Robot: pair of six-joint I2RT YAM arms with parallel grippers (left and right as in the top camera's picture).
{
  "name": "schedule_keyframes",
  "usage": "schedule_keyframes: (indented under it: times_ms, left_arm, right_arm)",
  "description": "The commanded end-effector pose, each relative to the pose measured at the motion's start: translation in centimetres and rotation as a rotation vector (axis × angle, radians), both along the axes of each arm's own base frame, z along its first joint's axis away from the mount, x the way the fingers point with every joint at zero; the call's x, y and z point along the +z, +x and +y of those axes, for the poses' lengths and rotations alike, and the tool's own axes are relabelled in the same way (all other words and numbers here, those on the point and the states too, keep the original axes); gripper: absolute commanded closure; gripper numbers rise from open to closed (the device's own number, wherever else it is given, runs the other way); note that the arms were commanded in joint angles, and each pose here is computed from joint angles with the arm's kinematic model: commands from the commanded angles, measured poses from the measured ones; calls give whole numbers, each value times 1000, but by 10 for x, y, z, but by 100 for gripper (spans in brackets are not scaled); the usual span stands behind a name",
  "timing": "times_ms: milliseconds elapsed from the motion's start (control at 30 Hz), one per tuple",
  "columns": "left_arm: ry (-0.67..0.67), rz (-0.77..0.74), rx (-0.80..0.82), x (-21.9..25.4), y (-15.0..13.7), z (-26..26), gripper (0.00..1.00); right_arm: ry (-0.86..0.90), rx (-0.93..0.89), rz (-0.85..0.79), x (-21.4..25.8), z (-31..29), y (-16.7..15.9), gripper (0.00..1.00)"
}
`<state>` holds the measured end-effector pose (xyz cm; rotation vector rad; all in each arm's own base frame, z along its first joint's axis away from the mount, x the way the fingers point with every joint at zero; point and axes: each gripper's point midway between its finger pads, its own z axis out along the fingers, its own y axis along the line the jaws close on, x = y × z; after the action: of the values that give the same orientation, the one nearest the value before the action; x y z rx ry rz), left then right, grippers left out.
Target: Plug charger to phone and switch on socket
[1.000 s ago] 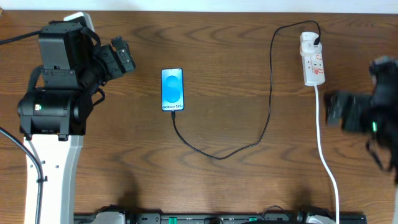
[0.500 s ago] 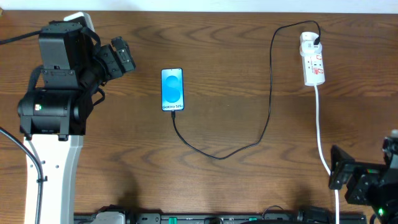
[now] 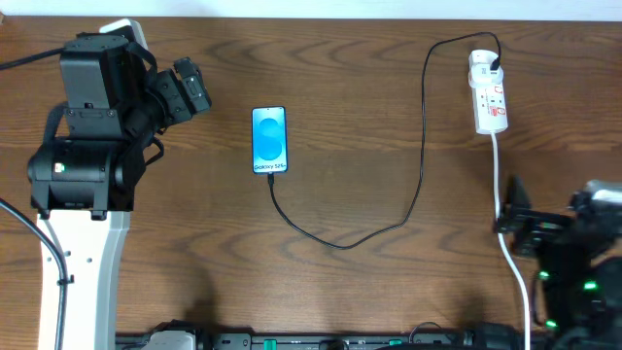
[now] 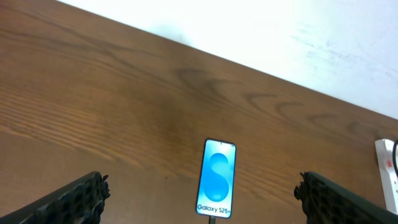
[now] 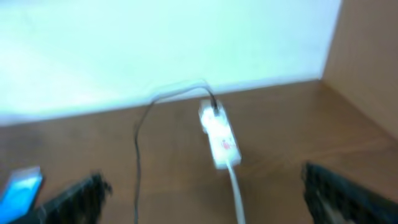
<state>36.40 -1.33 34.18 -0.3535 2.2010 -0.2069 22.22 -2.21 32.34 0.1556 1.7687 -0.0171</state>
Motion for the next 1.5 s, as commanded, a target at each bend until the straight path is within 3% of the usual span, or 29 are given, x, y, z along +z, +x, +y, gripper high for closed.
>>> schedule_keyframes:
  times_ms: [0,300,600,1467]
  left_arm:
    - [2,-1,9,1,0,2,0]
    - [2,-1,9,1,0,2,0]
    - [2,-1,9,1,0,2,0]
    - [2,-1,9,1,0,2,1]
  right_arm:
    - [31,31,-22,-38,9,8,1]
    - [35,102,-171,-114,25,21,1]
    - [51,104,-132,-167,26,24,1]
    - [34,99,-134,-166,25,24,1]
